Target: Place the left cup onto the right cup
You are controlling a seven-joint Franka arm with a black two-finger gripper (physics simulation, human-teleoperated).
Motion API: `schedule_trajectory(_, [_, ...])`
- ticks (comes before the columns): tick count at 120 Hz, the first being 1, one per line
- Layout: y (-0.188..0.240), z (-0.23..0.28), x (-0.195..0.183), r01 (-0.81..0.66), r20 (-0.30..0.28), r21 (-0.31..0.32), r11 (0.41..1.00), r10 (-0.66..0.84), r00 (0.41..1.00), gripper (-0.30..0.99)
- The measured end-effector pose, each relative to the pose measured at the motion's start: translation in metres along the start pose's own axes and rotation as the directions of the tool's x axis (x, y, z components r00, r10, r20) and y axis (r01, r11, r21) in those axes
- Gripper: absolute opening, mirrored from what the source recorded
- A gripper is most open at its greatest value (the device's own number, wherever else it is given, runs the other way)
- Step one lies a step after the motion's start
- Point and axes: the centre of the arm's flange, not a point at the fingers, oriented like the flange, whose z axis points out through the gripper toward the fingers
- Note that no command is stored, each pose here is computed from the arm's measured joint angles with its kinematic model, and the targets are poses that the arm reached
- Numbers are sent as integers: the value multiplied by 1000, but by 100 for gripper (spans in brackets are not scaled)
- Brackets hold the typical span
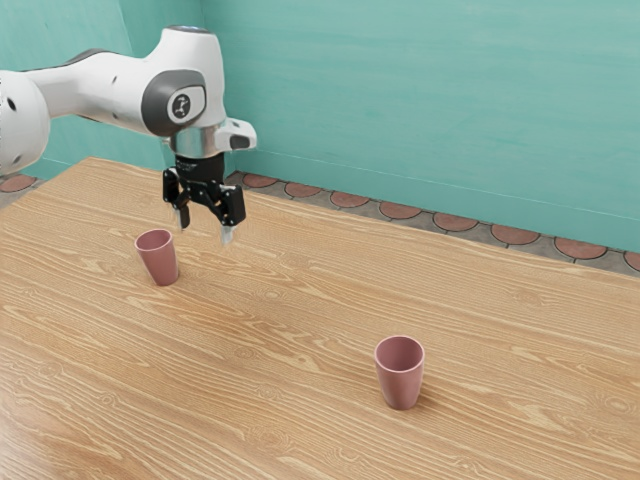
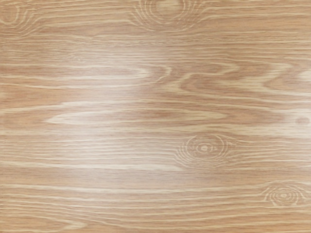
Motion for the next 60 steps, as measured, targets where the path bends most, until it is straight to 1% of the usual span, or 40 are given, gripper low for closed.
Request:
schedule_trajectory(23, [-13,6,33,25,-10,4,1000,-25,1000,69])
schedule_trajectory(60, [-7,10,82,18,-25,7,1000,-18,1000,69])
